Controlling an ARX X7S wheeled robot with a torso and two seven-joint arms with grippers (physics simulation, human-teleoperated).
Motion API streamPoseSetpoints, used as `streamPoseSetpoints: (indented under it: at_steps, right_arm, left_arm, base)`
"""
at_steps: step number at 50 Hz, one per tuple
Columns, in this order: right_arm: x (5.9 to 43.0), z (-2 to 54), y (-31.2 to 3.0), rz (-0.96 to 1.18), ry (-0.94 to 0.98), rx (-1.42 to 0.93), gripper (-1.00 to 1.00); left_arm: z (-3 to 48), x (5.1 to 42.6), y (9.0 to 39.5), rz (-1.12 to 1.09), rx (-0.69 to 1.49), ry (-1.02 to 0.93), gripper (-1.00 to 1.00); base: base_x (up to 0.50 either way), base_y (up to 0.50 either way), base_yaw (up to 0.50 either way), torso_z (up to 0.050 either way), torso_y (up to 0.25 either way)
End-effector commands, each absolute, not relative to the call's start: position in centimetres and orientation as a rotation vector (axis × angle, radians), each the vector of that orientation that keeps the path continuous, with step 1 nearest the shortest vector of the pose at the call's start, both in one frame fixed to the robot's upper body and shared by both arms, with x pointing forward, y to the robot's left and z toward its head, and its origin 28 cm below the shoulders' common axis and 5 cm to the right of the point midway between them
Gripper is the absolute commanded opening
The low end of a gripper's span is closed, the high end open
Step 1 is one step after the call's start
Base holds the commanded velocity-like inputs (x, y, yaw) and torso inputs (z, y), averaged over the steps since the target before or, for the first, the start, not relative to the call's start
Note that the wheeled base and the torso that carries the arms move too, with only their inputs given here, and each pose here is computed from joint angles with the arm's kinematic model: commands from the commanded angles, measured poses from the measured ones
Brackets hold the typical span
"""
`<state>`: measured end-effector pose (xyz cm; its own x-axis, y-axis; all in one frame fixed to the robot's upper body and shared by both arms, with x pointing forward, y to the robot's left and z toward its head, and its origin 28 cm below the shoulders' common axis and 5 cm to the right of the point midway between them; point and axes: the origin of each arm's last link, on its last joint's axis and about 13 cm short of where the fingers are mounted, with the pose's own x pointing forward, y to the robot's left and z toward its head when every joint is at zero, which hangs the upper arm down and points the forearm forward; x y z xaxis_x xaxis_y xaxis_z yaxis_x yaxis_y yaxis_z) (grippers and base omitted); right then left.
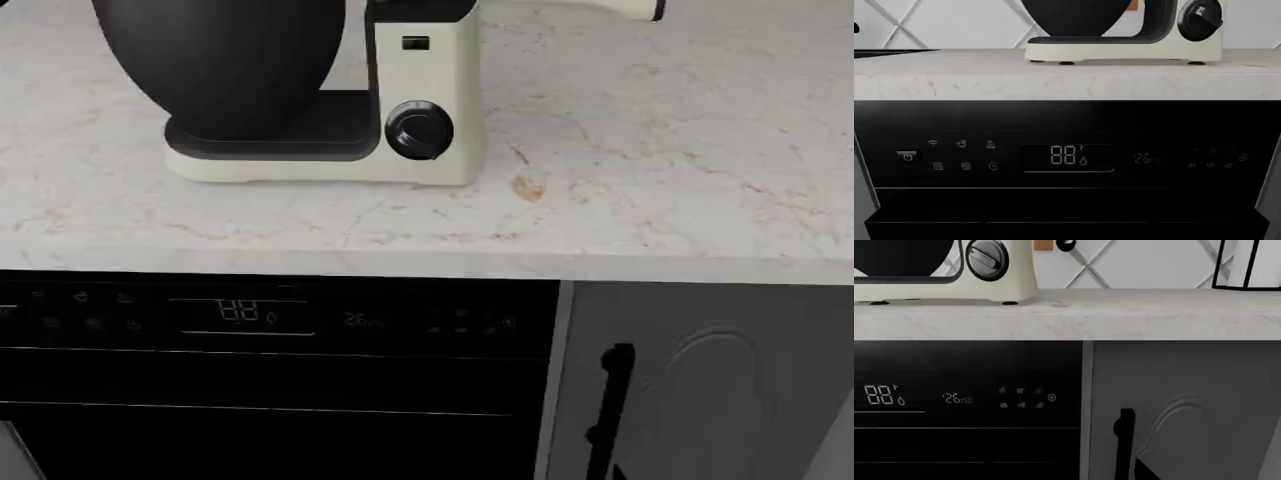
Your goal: Close the stand mixer head.
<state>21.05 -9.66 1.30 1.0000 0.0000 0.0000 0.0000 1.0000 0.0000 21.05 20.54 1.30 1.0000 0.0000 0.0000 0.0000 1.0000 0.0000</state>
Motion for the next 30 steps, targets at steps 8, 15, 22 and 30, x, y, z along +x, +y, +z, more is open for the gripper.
streamPoseSetpoints:
  at_steps: [8,15,22,30]
  right_arm:
    - [21.21,0.84,-9.59,0.006,-0.007,-0.041,1.00]
    - [21.04,1.10,-9.60,0.003,-0.009,-0.044,1.00]
    - [20.97,1.30,-9.65,-0.005,-0.020,-0.044,1.00]
    - [21.04,1.44,-9.74,-0.016,-0.038,-0.048,1.00]
  left_arm:
    - [1.43,21.03,20.50,-0.004,-0.004,0.004,1.00]
    - [1.64,20.97,20.50,-0.004,-0.007,0.002,1.00]
    - [1.52,20.96,20.46,-0.008,0.005,-0.009,1.00]
    - [1.92,20.88,20.57,-0.033,0.014,-0.049,1.00]
  base:
    - [0.00,0.00,0.00,0.000,0.000]
    - [0.00,0.00,0.00,0.000,0.000]
    - [0.00,0.00,0.00,0.000,0.000]
    - [0.00,0.00,0.00,0.036,0.000]
